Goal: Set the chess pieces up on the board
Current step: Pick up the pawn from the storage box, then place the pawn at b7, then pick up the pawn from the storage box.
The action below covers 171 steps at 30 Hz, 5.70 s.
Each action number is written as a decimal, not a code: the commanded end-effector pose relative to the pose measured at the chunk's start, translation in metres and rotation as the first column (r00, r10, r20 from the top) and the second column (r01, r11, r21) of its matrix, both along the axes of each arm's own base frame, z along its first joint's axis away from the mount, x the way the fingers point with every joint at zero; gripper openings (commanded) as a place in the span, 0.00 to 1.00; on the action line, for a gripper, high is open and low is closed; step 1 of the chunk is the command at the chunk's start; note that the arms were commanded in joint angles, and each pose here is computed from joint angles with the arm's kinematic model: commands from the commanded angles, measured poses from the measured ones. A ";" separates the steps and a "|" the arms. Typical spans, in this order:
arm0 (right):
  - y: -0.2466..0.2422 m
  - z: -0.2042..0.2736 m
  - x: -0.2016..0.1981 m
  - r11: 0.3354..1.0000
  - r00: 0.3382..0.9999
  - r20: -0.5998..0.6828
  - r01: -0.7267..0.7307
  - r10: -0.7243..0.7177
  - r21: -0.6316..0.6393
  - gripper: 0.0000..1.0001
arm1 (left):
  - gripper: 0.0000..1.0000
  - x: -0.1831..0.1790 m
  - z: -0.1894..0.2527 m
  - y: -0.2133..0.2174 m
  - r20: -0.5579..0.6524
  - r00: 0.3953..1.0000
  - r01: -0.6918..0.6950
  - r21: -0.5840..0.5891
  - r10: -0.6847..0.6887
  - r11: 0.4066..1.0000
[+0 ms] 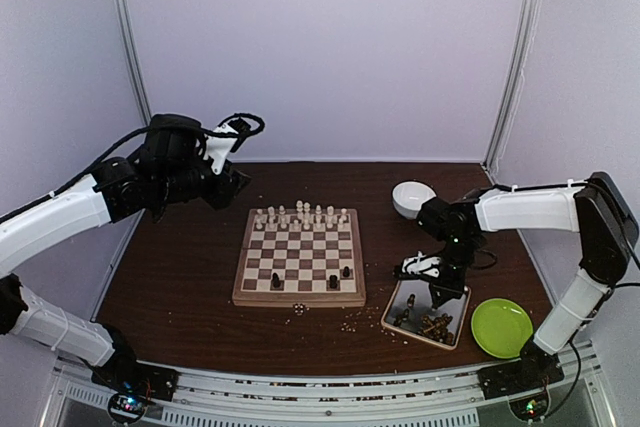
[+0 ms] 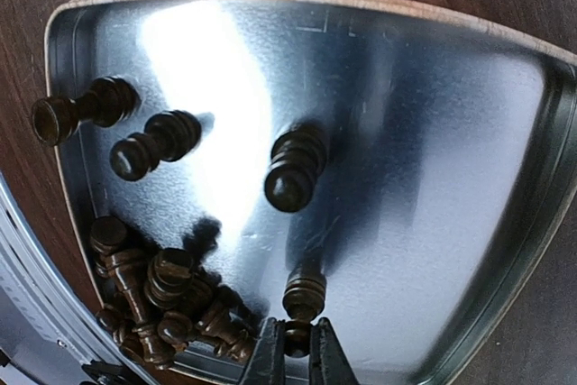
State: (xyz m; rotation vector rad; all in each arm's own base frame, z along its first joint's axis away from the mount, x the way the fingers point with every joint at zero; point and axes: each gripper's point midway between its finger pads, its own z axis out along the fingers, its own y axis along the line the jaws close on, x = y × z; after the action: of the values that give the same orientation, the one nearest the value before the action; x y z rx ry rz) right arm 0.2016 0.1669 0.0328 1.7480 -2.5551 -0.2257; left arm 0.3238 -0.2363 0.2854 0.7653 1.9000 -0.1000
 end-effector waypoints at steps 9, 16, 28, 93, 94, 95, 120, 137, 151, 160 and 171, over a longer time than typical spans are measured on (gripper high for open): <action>0.012 0.026 0.025 1.000 0.997 0.076 -0.012 0.011 0.013 0.00 | 0.53 0.001 0.019 -0.003 0.027 1.000 0.011 -0.048 -0.010 0.999; 0.029 0.043 0.046 0.999 0.994 0.104 -0.014 0.010 0.033 0.00 | 0.53 0.000 0.020 -0.002 0.031 0.999 0.011 -0.051 -0.009 0.999; 0.142 0.100 0.083 0.980 0.973 0.201 -0.143 0.113 0.142 0.00 | 0.53 0.000 0.024 0.002 0.041 0.999 -0.005 -0.051 0.007 0.999; 0.226 0.044 0.089 0.972 0.957 0.186 -0.231 0.220 0.036 0.23 | 0.53 -0.010 0.045 0.011 0.094 0.996 0.007 -0.067 -0.001 0.998; 0.226 0.048 0.090 0.972 0.957 0.193 -0.230 0.218 0.042 0.23 | 0.53 -0.010 0.044 0.011 0.092 0.996 0.007 -0.065 -0.001 0.998; 0.227 0.052 0.090 0.973 0.956 0.200 -0.228 0.214 0.048 0.23 | 0.53 -0.010 0.044 0.011 0.093 0.996 0.007 -0.066 -0.001 0.998; 0.068 0.079 0.057 0.984 0.970 0.240 -0.083 0.043 0.157 0.21 | 0.53 0.004 0.007 -0.007 0.001 1.000 0.017 -0.029 -0.017 0.999; 0.062 0.035 0.018 0.957 0.986 0.124 -0.138 0.109 0.254 0.32 | 0.51 0.028 -0.057 -0.029 -0.155 0.988 0.008 0.067 0.003 0.998; 0.052 0.010 0.033 0.985 0.989 0.126 -0.093 0.075 0.143 0.30 | 0.51 0.026 -0.053 -0.031 -0.154 0.988 0.023 0.060 -0.014 0.998; 0.050 0.002 0.032 0.989 0.990 0.116 -0.093 0.080 0.114 0.26 | 0.51 0.025 -0.052 -0.031 -0.152 0.988 0.024 0.058 -0.015 0.998; 0.050 0.000 0.034 0.990 0.991 0.110 -0.090 0.078 0.105 0.07 | 0.51 0.025 -0.052 -0.032 -0.154 0.988 0.027 0.057 -0.018 0.998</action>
State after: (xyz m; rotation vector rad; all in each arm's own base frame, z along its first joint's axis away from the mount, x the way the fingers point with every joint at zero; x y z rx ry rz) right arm 0.2296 0.2160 0.0337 1.9551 -2.5701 -0.3229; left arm 0.3456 -0.2652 0.2140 0.8712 2.0856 -0.0853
